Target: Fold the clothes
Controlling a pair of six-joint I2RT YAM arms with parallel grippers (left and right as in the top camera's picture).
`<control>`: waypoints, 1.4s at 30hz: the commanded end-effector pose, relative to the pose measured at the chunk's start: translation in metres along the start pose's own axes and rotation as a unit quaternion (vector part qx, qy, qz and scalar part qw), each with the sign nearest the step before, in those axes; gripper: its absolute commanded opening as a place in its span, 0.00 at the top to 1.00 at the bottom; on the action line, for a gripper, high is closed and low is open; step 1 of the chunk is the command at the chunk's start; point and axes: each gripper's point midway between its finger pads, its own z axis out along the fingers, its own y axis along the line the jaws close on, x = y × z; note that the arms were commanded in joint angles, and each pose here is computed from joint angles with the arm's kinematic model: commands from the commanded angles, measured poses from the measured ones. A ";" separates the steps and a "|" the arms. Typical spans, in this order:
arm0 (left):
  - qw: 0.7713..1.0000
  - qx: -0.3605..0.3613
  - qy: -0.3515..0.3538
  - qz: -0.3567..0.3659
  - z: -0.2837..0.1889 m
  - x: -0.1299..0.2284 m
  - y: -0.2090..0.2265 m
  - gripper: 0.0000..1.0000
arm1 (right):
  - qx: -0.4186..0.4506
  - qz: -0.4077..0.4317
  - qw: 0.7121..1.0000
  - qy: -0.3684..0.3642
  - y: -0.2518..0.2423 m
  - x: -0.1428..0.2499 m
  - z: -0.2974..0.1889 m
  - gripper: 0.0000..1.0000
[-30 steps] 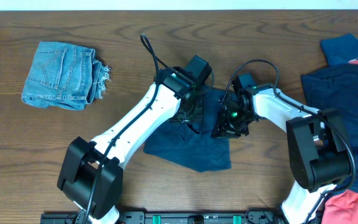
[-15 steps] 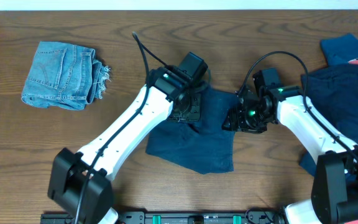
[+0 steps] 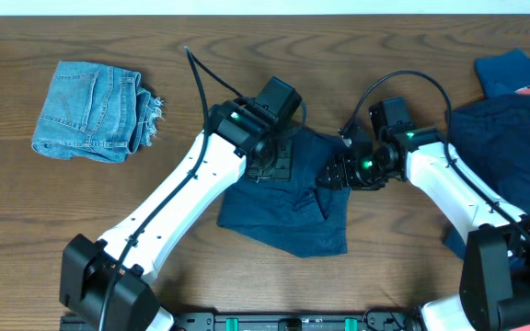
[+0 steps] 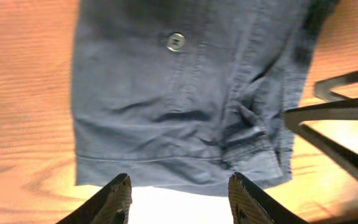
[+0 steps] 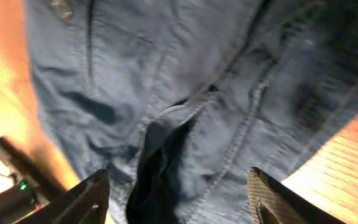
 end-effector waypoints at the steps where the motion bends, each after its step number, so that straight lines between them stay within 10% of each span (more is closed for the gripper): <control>1: 0.999 -0.037 -0.030 0.004 -0.010 -0.010 0.017 0.46 | 0.033 0.019 0.999 0.015 -0.010 0.007 0.012 0.38; 16: 0.998 -0.056 -0.035 -0.008 -0.012 -0.015 0.031 0.44 | 0.068 0.060 0.996 0.001 -0.020 -0.008 0.065 0.56; 24: 0.998 -0.056 -0.036 -0.009 -0.012 -0.015 0.031 0.44 | 0.038 0.057 0.997 -0.034 -0.016 -0.028 0.059 0.38; 31: 0.998 -0.056 -0.036 -0.009 -0.012 -0.015 0.031 0.44 | 0.004 0.030 0.998 -0.053 0.003 -0.040 0.061 0.69; 34: 0.998 -0.056 -0.036 -0.009 -0.012 -0.015 0.031 0.44 | -0.003 0.017 0.998 -0.067 0.007 -0.047 0.061 0.99; 42: 0.998 -0.059 -0.037 -0.006 -0.012 -0.016 0.033 0.44 | -0.121 -0.068 0.983 -0.116 0.080 -0.063 -0.007 0.99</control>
